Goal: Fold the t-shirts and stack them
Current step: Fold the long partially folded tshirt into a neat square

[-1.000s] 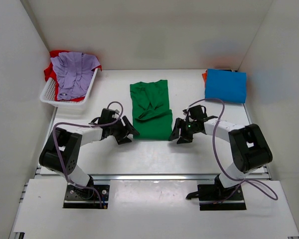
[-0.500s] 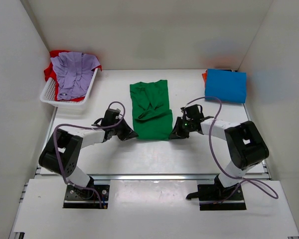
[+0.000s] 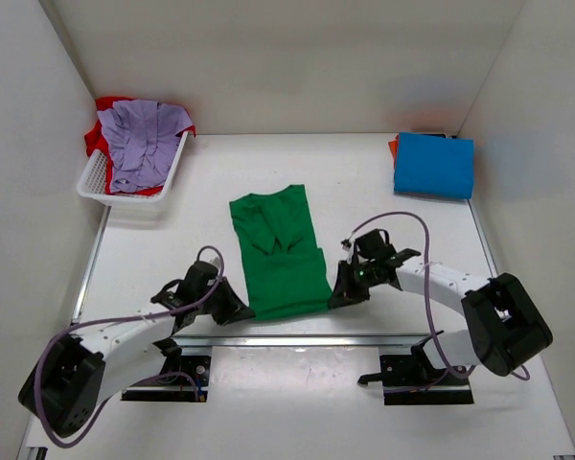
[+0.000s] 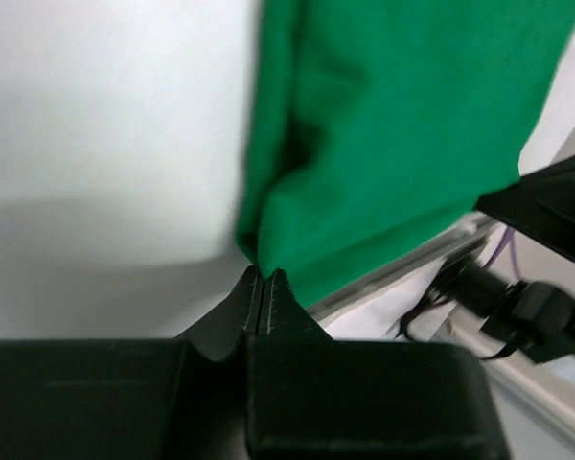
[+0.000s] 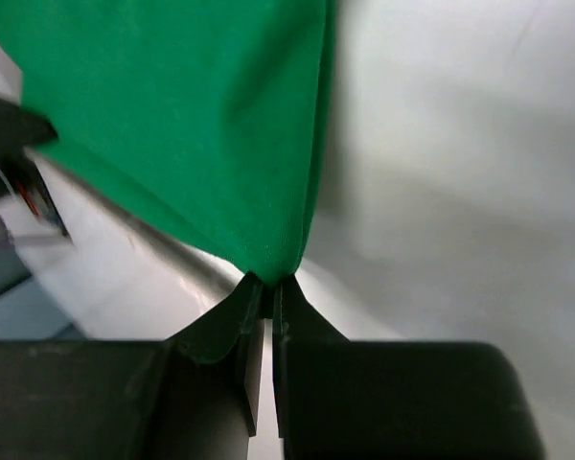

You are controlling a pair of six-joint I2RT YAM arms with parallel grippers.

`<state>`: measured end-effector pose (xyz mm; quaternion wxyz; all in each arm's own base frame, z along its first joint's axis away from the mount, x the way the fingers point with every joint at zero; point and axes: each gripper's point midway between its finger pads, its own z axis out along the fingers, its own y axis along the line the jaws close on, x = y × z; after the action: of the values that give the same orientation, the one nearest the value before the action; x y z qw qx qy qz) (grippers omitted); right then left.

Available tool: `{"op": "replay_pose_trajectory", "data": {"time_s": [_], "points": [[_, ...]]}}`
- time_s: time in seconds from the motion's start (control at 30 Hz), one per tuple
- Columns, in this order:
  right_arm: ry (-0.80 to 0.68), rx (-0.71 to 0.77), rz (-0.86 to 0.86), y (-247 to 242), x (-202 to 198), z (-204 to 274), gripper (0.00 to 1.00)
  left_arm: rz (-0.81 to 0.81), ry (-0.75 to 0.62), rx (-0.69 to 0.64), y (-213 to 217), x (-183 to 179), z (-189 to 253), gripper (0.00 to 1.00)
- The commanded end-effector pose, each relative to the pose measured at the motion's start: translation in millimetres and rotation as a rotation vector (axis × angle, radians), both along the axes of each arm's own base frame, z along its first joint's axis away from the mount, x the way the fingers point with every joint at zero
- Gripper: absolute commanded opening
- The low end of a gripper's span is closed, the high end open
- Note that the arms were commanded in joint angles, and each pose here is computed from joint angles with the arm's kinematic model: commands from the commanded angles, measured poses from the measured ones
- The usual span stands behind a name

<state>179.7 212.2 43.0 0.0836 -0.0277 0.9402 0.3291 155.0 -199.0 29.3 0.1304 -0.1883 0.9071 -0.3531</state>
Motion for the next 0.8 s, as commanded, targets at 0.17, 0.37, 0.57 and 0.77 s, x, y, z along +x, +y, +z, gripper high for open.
{"op": "replay_pose_trajectory", "data": {"time_s": [0.17,0.37,0.57,0.77], "points": [[0.007,0.037,0.061,4.0,-16.0,30.0,0.00,0.031,-0.024,-0.042,7.2,-2.1,24.6,0.00],[-0.145,0.067,0.048,16.5,96.7,87.5,0.00,0.111,-0.198,-0.103,7.7,92.4,98.3,0.00],[-0.267,0.039,0.018,16.8,234.1,102.8,0.00,0.215,-0.309,-0.001,29.9,227.5,121.5,0.04],[-0.296,-0.011,-0.014,5.9,296.6,74.9,0.51,0.365,-0.329,0.101,67.9,321.8,105.2,0.50]]}}
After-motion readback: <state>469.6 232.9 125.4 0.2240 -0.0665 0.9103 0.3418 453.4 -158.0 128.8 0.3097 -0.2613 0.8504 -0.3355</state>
